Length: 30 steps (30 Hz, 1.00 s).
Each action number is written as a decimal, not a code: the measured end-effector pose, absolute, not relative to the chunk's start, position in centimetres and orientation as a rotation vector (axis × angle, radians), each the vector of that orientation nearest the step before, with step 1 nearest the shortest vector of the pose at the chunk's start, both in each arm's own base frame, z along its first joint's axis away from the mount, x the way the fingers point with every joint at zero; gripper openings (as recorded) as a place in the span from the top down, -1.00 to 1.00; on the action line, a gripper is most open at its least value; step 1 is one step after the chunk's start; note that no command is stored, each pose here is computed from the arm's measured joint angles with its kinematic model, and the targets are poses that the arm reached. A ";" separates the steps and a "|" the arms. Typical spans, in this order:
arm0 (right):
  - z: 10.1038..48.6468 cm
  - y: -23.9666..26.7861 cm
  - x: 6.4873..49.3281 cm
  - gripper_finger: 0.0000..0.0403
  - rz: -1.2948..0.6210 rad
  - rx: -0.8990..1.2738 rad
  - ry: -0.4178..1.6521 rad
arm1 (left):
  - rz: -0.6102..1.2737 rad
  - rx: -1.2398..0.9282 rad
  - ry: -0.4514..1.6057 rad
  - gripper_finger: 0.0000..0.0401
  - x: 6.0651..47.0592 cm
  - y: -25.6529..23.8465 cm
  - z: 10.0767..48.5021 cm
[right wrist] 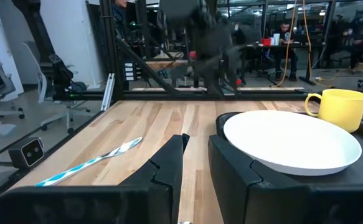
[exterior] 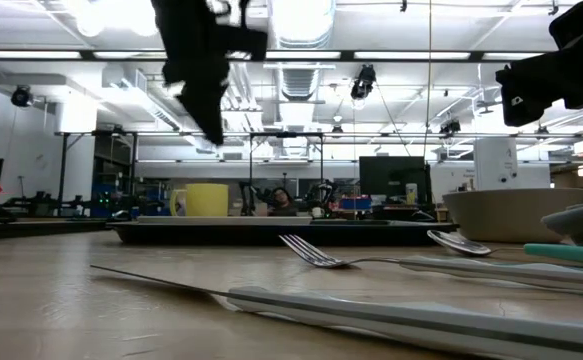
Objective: Set up tray
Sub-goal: Put the gray bowl on top of the plate on the black serving tray
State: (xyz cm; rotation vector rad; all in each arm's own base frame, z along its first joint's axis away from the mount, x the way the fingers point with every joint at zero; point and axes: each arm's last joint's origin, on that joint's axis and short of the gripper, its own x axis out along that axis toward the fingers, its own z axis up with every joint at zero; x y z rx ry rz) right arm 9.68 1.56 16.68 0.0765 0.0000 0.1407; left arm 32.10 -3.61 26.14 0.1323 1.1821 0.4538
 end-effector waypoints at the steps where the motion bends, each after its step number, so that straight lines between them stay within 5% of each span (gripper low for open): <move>1: 16.7 1.6 9.7 0.66 0.141 0.077 0.000 | 0.453 0.124 1.159 0.49 31.9 -3.6 26.7; 8: 16.7 1.6 9.7 0.66 0.141 0.077 0.000 | 0.477 0.035 1.039 0.49 30.7 -3.4 29.2; 30: 16.7 1.6 9.7 0.66 0.141 0.078 0.000 | 0.300 0.024 0.784 0.49 28.1 -3.7 26.7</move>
